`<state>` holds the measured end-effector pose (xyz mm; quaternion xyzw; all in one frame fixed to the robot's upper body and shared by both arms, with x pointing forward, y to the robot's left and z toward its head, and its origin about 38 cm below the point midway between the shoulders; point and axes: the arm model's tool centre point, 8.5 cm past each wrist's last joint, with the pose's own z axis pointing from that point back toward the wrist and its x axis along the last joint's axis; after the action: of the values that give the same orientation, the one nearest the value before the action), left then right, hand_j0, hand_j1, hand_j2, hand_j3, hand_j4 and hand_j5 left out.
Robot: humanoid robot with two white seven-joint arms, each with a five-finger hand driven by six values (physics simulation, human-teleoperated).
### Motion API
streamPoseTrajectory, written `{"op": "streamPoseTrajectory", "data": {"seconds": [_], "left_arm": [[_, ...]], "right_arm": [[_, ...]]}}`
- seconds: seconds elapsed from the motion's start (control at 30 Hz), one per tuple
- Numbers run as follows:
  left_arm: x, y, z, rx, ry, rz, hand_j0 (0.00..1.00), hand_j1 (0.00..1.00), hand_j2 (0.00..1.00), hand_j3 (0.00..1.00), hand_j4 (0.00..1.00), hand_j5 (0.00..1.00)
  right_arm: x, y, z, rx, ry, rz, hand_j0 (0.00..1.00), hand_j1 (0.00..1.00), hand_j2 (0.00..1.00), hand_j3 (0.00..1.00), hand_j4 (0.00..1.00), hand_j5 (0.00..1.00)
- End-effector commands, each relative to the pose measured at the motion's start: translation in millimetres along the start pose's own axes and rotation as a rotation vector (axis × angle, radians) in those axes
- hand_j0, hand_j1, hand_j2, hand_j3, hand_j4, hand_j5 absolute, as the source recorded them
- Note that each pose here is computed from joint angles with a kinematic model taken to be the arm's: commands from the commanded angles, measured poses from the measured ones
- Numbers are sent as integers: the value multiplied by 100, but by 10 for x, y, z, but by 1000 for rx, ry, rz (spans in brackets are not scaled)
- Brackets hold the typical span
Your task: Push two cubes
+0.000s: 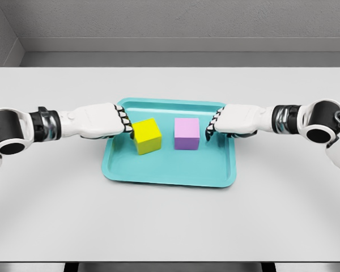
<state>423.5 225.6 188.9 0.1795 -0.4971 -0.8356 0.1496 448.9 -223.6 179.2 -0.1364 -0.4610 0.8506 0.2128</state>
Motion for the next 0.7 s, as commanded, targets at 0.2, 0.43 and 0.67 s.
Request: {"op": "streamPoseTrajectory", "data": {"seconds": [0.2, 0.43, 0.67], "left_arm": [[36, 47, -56, 16, -13, 5, 66, 66, 66, 66, 66, 66], [29, 47, -64, 17, -11, 6, 66, 66, 66, 66, 66, 66], [13, 104, -89, 29, -10, 1, 67, 67, 67, 67, 67, 67]], "right_arm": [[-28, -26, -92, -5, 4, -13, 64, 64, 64, 64, 64, 64], [-43, -92, -240, -15, 1, -24, 64, 64, 64, 64, 64, 64], [-23, -179, -362, -24, -6, -17, 64, 64, 64, 64, 64, 64]]}}
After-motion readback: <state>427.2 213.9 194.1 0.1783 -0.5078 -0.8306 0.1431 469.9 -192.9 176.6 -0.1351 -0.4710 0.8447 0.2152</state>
